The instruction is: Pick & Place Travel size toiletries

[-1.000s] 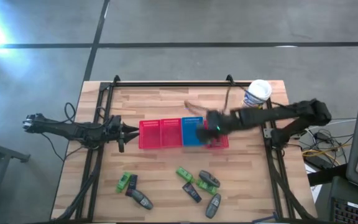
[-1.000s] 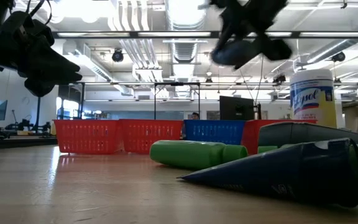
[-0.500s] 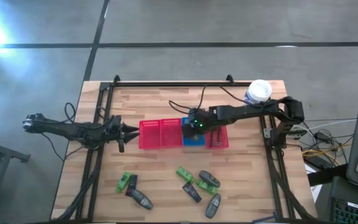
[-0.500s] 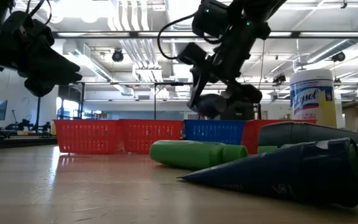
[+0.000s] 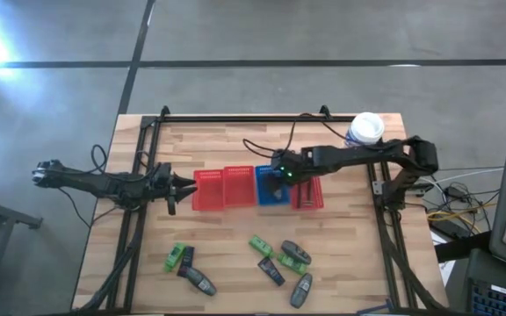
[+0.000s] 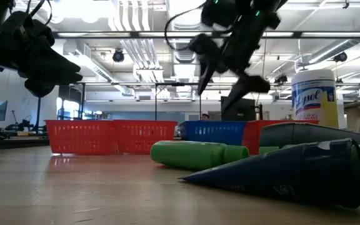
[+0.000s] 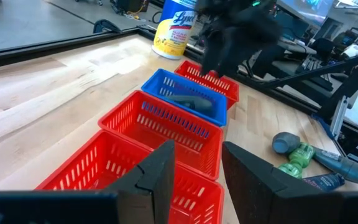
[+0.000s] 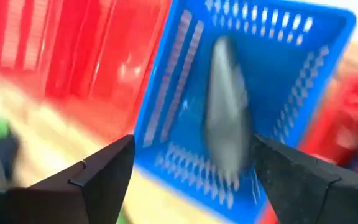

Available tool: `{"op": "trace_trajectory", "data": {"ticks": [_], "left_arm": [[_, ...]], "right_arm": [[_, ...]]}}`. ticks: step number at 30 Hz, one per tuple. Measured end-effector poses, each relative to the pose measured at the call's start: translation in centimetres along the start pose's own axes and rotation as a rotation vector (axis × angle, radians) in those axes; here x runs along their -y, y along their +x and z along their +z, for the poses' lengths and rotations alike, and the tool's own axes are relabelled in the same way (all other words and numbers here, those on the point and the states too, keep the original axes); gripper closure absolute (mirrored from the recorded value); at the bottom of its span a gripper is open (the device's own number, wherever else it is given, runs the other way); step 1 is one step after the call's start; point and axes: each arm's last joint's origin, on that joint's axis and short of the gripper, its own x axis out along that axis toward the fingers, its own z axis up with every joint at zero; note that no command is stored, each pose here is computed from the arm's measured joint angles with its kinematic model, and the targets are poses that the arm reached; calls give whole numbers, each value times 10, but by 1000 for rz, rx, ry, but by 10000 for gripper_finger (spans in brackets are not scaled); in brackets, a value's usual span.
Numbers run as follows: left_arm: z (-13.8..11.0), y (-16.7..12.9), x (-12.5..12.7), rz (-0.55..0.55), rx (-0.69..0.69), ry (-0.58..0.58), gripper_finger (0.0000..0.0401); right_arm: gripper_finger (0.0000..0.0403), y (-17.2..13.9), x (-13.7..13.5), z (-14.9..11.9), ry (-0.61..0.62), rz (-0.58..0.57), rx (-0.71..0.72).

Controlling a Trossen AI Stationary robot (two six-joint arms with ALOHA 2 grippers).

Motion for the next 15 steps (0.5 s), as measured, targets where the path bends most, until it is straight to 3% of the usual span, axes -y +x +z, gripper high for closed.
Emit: {"op": "trace_trajectory", "data": {"ticks": [7,15], "left_arm": [[0,0,0,1,-2,1,263],[0,0,0,2,-1,10,263]], "right_arm": [[77,-45,0,-56,-359,-36,-172],[90,-33,-5,-114,-623,-24,-350]]}}
